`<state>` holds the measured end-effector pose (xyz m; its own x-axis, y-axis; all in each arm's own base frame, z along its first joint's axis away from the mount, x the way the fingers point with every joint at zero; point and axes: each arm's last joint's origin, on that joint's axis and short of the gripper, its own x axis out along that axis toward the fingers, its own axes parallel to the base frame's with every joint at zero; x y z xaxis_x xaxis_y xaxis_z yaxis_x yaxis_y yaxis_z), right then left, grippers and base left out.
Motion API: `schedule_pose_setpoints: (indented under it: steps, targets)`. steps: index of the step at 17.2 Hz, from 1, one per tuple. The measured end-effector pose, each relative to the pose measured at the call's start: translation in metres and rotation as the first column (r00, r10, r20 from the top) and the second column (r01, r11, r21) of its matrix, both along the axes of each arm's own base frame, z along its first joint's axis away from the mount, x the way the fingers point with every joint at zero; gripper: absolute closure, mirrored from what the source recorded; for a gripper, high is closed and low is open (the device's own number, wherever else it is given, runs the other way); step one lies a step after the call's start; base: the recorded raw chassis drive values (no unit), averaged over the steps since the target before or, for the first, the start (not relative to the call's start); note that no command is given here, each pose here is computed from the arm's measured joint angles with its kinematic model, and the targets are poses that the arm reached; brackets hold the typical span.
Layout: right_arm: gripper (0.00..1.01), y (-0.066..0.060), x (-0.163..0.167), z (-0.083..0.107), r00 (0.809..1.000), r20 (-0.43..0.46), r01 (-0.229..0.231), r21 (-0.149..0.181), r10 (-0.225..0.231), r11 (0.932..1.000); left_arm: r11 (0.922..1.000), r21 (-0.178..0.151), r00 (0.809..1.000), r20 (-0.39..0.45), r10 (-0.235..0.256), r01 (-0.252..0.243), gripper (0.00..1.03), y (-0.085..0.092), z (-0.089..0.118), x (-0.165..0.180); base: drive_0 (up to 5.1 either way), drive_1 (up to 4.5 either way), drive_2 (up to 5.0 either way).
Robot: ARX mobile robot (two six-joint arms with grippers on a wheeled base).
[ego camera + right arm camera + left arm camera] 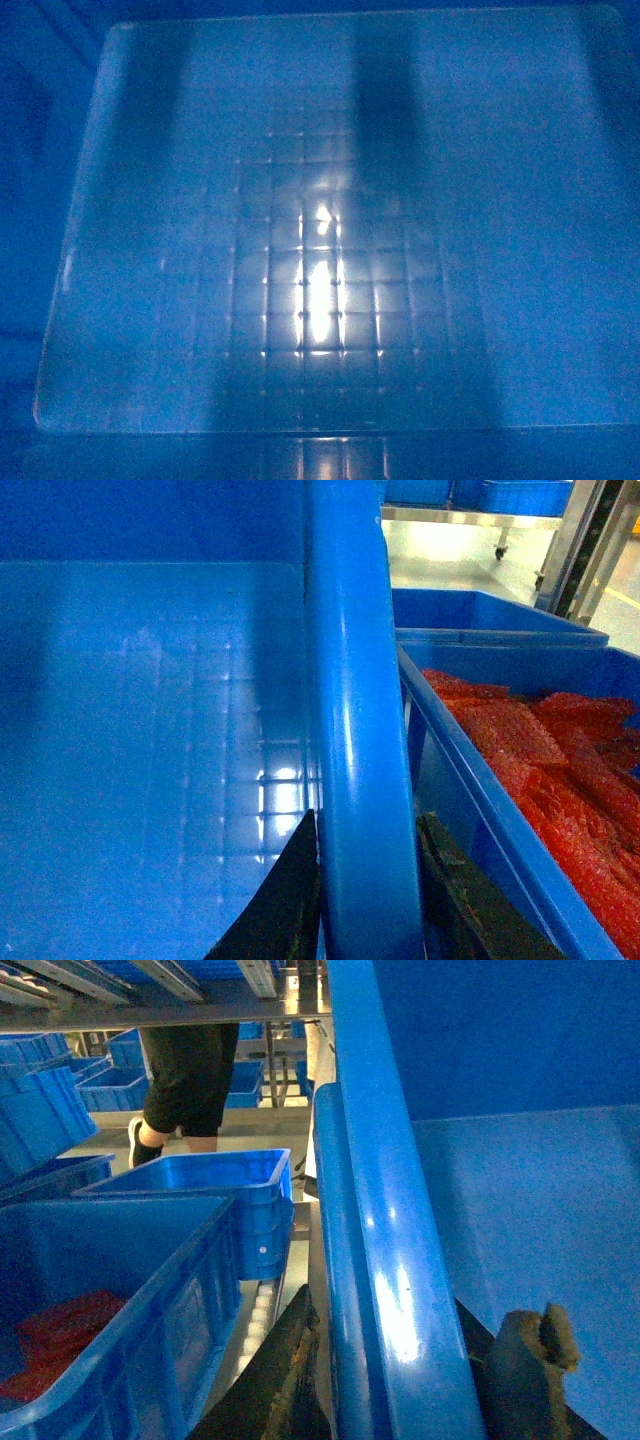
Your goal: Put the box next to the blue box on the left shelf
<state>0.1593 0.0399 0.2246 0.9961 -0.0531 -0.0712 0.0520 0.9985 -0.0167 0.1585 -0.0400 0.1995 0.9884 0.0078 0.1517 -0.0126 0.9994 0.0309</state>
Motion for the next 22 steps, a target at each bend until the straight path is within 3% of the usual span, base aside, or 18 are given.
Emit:
schedule_pose_setpoints:
  steps: [22]
  targets:
    - [0.81, 0.0, 0.0, 0.0, 1.0, 0.0, 0.0, 0.0, 0.0, 1.0, 1.0, 0.0, 1.0, 0.0, 0.0, 0.0, 0.72, 0.0, 0.0, 0.0, 0.0, 0.0, 0.0]
